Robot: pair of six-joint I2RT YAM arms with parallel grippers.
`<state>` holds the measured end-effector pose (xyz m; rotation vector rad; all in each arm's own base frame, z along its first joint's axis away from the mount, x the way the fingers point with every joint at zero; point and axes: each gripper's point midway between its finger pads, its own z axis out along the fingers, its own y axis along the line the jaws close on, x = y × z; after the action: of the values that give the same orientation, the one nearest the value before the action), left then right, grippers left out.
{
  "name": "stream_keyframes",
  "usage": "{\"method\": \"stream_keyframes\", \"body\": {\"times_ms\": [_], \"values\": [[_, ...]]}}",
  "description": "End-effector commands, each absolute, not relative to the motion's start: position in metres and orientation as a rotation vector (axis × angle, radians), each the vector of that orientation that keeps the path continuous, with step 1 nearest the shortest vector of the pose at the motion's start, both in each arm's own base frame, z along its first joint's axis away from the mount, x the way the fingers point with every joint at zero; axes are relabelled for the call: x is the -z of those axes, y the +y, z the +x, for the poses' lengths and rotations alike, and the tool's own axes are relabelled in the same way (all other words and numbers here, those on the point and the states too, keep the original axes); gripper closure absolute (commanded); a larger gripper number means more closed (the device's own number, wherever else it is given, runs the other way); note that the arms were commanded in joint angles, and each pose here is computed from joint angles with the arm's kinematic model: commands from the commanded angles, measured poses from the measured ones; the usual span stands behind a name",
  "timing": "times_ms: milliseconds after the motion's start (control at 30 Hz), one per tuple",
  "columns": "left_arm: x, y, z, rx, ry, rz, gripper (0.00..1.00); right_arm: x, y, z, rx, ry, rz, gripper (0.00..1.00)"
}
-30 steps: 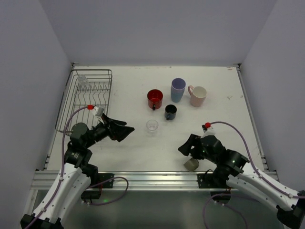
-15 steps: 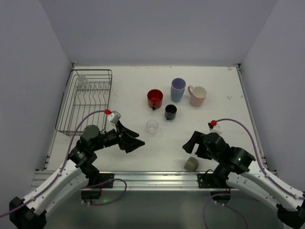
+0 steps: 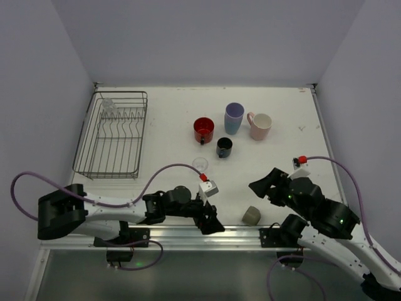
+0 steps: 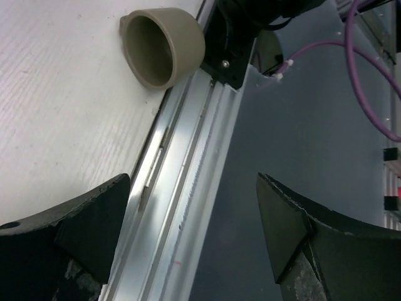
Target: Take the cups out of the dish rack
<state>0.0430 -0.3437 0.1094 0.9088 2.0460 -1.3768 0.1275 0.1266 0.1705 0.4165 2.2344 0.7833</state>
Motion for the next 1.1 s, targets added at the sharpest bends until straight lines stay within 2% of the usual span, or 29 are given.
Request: {"method": "stream_keyframes", "body": {"times_ms": [0,200,367,633,667,767,800,867,900,967,1067], "values": [[-0.163,-0.396,0.068,1.411,1.747,0.854,0.15,-0.223,0.126,0.140,-0.846,2.067,0.372,0.23],[-0.142,-0.449,0.074,1.437,1.747,0.928,0.15,-0.229,0.128,0.138,-0.903,2.012,0.323,0.24],[-0.118,-0.466,0.075,1.444,1.788,0.939,0.16,-0.223,0.132,0.133,-0.957,2.000,0.307,0.25],[-0.104,-0.479,0.068,1.515,1.812,0.960,0.32,-0.213,0.131,0.132,-0.955,1.996,0.299,0.26],[-0.103,-0.481,0.067,1.521,1.816,0.958,0.37,-0.213,0.130,0.132,-0.952,1.990,0.302,0.26],[-0.097,-0.484,0.064,1.543,1.833,0.972,0.44,-0.216,0.128,0.132,-0.954,1.979,0.300,0.26],[-0.096,-0.486,0.062,1.557,1.831,0.979,0.52,-0.217,0.128,0.132,-0.958,1.973,0.301,0.26],[-0.096,-0.489,0.061,1.571,1.832,0.982,0.62,-0.217,0.127,0.132,-0.958,1.971,0.302,0.26],[-0.094,-0.488,0.061,1.569,1.837,0.983,0.82,-0.216,0.126,0.132,-0.951,1.974,0.307,0.26],[-0.091,-0.486,0.062,1.555,1.846,0.979,1.00,-0.214,0.125,0.132,-0.943,1.979,0.316,0.26],[-0.097,-0.479,0.065,1.519,1.832,0.976,1.00,-0.213,0.122,0.133,-0.936,1.972,0.332,0.26]]}}
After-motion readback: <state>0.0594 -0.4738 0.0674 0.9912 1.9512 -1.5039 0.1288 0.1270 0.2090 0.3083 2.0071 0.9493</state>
